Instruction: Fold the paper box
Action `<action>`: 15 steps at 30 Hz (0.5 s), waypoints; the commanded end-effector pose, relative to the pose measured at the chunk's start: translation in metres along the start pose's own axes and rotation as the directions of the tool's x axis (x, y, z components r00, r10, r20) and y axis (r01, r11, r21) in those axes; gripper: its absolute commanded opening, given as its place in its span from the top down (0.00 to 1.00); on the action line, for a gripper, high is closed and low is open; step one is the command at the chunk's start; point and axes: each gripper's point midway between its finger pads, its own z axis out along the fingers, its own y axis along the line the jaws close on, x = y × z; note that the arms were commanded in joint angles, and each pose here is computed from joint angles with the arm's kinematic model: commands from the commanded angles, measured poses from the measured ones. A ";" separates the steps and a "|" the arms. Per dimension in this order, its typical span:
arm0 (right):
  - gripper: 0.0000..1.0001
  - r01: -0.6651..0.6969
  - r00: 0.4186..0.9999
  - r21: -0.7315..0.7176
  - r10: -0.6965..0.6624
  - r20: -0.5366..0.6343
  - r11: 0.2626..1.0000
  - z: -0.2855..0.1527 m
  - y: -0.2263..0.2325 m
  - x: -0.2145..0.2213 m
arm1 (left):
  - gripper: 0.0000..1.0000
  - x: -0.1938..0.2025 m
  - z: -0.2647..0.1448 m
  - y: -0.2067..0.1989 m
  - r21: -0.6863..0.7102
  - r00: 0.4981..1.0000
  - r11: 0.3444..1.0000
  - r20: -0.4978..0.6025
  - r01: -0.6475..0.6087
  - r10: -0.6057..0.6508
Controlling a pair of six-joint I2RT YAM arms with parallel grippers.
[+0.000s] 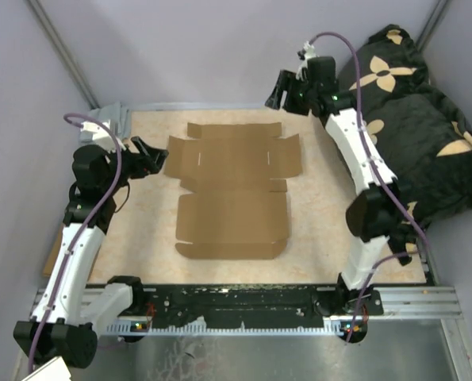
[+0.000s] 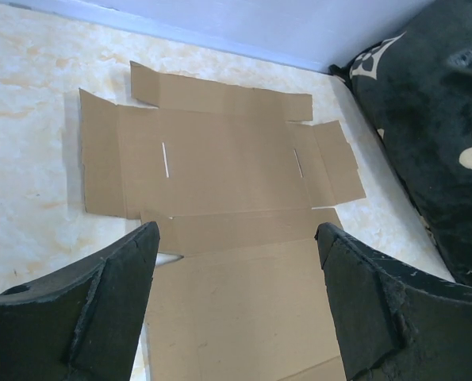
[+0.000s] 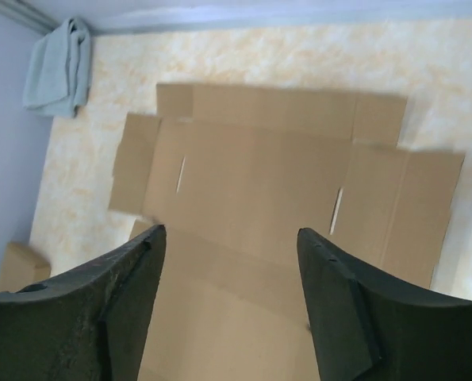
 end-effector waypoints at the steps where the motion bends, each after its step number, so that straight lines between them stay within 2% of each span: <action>1: 0.30 0.062 0.998 0.121 -0.058 -0.034 0.991 0.035 -0.024 -0.019 | 0.13 -0.013 0.000 0.002 -0.031 1.000 0.999 0.009 -0.017 0.017; 4: 0.28 0.090 0.996 0.164 -0.084 -0.044 0.982 0.059 -0.034 -0.031 | 0.14 -0.015 0.003 0.009 -0.074 1.000 0.997 0.000 -0.021 0.021; 15: 0.27 0.068 0.994 0.251 -0.044 -0.100 0.966 0.147 -0.093 0.014 | 0.14 -0.009 0.008 0.023 -0.148 0.999 0.989 -0.052 -0.014 0.007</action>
